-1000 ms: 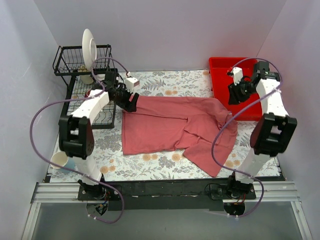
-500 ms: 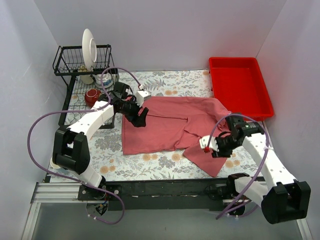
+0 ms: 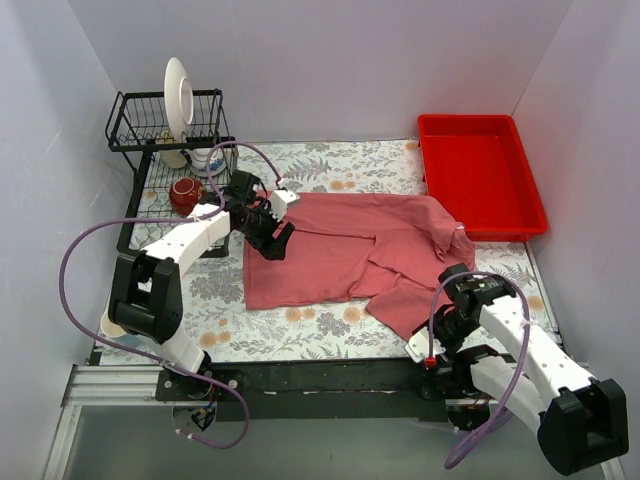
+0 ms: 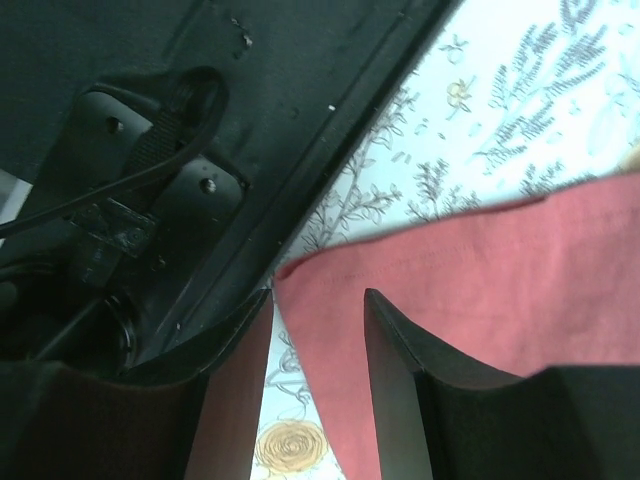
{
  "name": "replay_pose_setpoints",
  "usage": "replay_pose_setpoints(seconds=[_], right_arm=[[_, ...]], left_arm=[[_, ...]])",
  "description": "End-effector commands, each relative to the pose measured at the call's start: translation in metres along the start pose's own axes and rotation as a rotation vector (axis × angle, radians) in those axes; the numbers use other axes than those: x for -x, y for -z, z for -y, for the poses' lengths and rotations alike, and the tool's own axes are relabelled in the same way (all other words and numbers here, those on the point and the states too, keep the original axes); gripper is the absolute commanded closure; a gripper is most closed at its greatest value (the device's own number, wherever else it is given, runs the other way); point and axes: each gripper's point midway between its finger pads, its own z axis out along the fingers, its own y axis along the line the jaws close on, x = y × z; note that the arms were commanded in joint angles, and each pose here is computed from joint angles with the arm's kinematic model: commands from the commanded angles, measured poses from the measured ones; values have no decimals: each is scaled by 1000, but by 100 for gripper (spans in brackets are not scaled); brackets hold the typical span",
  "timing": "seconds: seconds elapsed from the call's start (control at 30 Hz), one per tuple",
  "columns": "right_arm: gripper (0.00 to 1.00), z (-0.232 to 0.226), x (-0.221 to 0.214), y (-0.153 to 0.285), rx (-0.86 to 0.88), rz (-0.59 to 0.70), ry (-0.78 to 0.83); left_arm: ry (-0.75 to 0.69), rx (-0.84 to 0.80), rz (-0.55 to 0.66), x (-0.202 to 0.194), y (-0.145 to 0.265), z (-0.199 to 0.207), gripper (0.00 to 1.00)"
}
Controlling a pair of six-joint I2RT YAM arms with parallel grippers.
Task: Roll the t-shirts
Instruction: Fold the T-shirt at the center of the board.
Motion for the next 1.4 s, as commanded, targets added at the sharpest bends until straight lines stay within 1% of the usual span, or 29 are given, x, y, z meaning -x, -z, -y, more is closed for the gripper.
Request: replay_pose_setpoints(seconds=[0.0,0.17,0.3,0.43,0.67,0.87,1.13,1.23,1.33,1.37], right_arm=[[51,-14,7,-10,136,68,253],[52,-15,6,-10,171,66,246],[50,-17,8,-11,203,69,251],[50,-17,8,-13,219,55,199],[54,-12,-1,-14,207,-29,123],[59,-12,-17,-13,240,-110,60],[61,-10,-25,-20,245,-145,41],[64,-7,-22,-22,224,-133,23],[72,-7,-21,-26,213,-130,24],[79,-6,-21,-25,206,-134,15]], left_arm=[[-15,44,10,9,3,-15,31],[-2,60,16,12,4,-24,31],[17,66,15,16,2,-33,31],[28,66,31,24,1,-39,31],[41,75,73,40,4,-49,32],[62,69,102,47,5,-55,31],[87,64,112,43,4,-65,31],[97,56,108,40,3,-68,31],[93,46,102,37,2,-66,31],[87,42,103,38,3,-66,31]])
